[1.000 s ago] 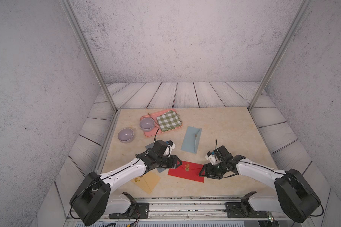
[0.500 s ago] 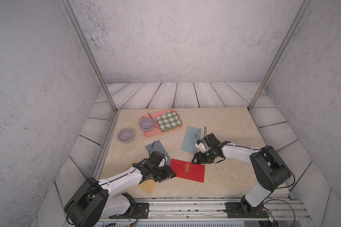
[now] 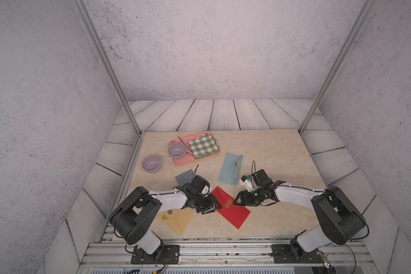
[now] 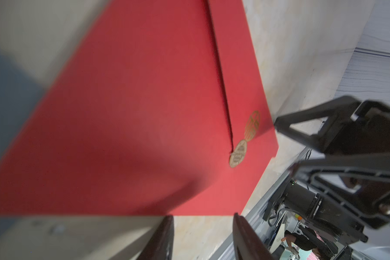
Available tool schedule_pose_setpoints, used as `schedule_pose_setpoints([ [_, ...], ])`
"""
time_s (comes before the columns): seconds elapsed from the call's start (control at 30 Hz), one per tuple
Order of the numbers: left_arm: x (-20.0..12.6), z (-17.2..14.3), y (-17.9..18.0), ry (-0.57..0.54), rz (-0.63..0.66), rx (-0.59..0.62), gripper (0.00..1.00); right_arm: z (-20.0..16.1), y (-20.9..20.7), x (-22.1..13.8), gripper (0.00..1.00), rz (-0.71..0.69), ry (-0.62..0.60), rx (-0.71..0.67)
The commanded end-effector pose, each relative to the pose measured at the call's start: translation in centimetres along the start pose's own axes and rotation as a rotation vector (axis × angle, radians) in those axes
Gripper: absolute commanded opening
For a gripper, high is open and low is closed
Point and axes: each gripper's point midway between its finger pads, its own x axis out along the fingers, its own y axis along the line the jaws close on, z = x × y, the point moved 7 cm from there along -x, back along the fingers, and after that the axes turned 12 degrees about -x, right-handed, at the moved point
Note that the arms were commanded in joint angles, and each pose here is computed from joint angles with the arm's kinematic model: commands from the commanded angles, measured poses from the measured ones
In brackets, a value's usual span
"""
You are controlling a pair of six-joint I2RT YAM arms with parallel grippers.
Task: Open the envelope
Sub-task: Adjust the envelope at the center of the board.
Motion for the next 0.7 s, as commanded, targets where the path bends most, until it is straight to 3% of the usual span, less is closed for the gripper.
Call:
schedule_pose_setpoints([
  [0.0, 1.0, 1.4, -1.0, 0.0, 0.01, 0.059, 0.47, -4.0, -1.3, 0.2, 0.66, -0.061, 0.112, 0.148],
  [0.27, 2.0, 3.6, -2.7, -0.005, 0.008, 0.093, 0.47, -4.2, -1.3, 0.3, 0.65, -0.024, 0.084, 0.184],
  [0.5, 0.6, 2.6, -1.6, -0.04, 0.013, 0.069, 0.48, -3.2, -3.5, -0.2, 0.63, -0.077, -0.03, 0.292],
  [0.67, 1.0, 2.2, -0.9, -0.026, -0.011, 0.056, 0.48, -2.1, -3.8, 0.5, 0.63, -0.042, -0.101, 0.305],
])
